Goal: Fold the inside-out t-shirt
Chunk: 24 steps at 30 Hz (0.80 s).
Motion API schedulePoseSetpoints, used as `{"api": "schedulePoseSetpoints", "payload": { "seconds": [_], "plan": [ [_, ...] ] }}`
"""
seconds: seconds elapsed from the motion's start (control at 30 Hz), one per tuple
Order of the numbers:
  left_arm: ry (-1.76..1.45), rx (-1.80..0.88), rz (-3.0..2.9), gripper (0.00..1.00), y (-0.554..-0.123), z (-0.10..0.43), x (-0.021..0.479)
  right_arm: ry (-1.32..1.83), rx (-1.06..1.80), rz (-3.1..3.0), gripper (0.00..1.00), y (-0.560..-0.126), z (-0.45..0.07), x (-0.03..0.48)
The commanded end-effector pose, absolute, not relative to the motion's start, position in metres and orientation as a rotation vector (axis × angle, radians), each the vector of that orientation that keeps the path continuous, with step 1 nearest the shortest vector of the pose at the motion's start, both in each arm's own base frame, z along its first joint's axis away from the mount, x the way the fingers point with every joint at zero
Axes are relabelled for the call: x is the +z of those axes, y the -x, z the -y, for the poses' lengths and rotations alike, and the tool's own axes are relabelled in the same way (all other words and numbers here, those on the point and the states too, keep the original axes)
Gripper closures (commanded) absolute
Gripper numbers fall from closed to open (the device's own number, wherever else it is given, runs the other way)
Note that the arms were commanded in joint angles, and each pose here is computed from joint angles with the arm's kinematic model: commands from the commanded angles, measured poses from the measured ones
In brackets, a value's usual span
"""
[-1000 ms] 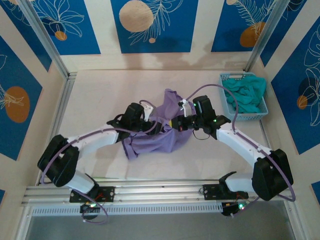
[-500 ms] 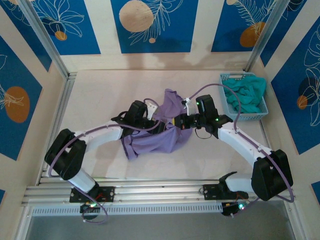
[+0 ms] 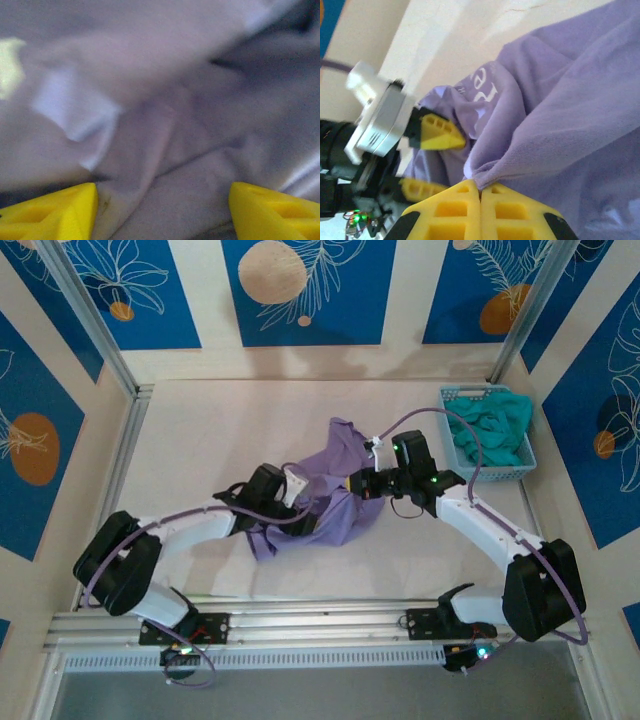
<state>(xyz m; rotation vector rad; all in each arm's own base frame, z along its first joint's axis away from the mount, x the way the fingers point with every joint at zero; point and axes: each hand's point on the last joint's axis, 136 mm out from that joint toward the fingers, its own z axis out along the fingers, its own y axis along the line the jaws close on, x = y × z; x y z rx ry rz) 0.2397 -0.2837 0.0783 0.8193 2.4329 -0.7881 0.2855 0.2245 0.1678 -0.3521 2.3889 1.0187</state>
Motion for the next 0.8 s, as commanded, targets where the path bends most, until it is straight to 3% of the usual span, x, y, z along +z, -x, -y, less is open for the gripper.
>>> {"api": "schedulePoseSetpoints", "payload": {
  "seconds": [0.0, 0.13, 0.33, 0.57, 0.77],
  "plan": [
    [-0.963, -0.943, -2.387, 0.31, -0.2, 0.297, 0.087, 0.295, 0.885, -2.479, 0.95, -0.28, -0.205, 0.146],
    [-0.911, -0.987, -2.285, 0.32, -0.201, 0.296, 0.108, 0.292, 0.753, -2.534, 0.94, -0.273, -0.194, 0.128],
    [-0.629, -0.648, -2.305, 0.29, -0.262, 0.259, 0.122, 0.335, 0.658, -2.528, 0.92, -0.264, -0.193, 0.121],
    [-0.78, -0.457, -2.335, 0.25, -0.287, 0.266, 0.106, 0.347, 0.68, -2.505, 0.92, -0.265, -0.197, 0.127],
    [-0.918, -0.462, -2.334, 0.25, -0.293, 0.29, 0.089, 0.361, 0.69, -2.488, 0.92, -0.268, -0.2, 0.133]
  ]
}}
